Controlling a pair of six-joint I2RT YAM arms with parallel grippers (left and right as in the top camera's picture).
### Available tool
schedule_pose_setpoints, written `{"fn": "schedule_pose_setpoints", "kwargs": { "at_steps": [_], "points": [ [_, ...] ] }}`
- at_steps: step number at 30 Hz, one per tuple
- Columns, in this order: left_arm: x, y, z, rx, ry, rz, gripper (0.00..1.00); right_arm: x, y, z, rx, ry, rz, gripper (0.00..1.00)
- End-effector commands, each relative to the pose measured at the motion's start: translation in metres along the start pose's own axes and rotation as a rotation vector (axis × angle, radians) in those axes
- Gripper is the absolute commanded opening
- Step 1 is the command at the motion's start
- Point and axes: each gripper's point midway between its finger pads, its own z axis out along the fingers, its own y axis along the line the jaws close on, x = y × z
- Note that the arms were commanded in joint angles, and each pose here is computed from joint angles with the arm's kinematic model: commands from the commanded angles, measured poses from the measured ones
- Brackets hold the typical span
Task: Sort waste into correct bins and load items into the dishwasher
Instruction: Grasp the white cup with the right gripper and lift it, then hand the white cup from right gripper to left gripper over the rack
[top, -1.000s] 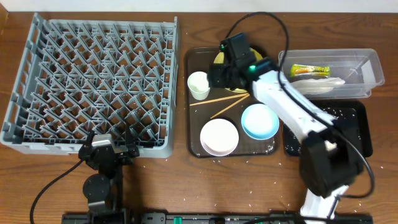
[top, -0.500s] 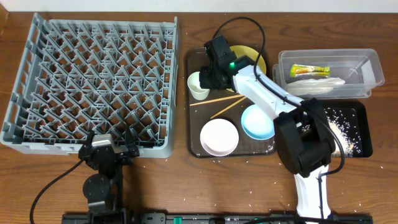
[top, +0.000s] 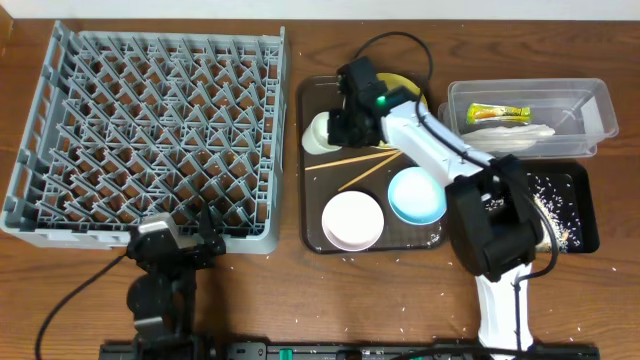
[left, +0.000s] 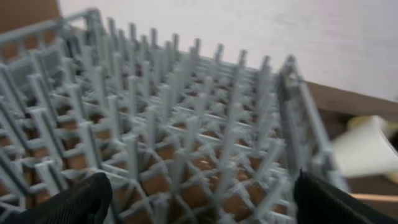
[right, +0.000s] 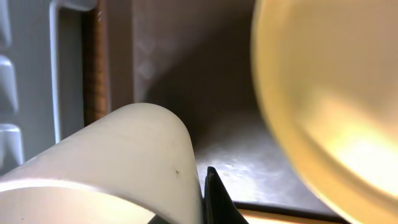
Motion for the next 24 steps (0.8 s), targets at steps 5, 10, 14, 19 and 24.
{"fn": "schedule_pose_setpoints", "kwargs": {
  "at_steps": [5, 10, 14, 19, 24],
  "points": [
    [-0.059, -0.060, 0.002, 0.251, 0.195, -0.191, 0.95, -0.039, 0.013, -0.088, -0.195, -0.092, -0.021, 0.01],
    [-0.072, -0.099, 0.017, 0.433, 0.413, -0.264, 0.95, -0.039, 0.025, -0.112, -0.284, -0.094, -0.042, 0.01],
    [-0.075, -0.134, 0.026, 0.672, 0.526, -0.333, 0.95, -0.036, 0.036, -0.126, -0.413, -0.057, -0.059, 0.01],
    [-0.052, -0.145, 0.041, 0.722, 0.725, -0.571, 0.95, -0.035, 0.043, -0.150, -0.604, -0.020, -0.105, 0.01],
    [-0.029, -0.140, 0.056, 0.562, 0.919, -0.899, 0.95, -0.027, 0.056, -0.166, -0.743, 0.007, -0.183, 0.01]
  ]
}}
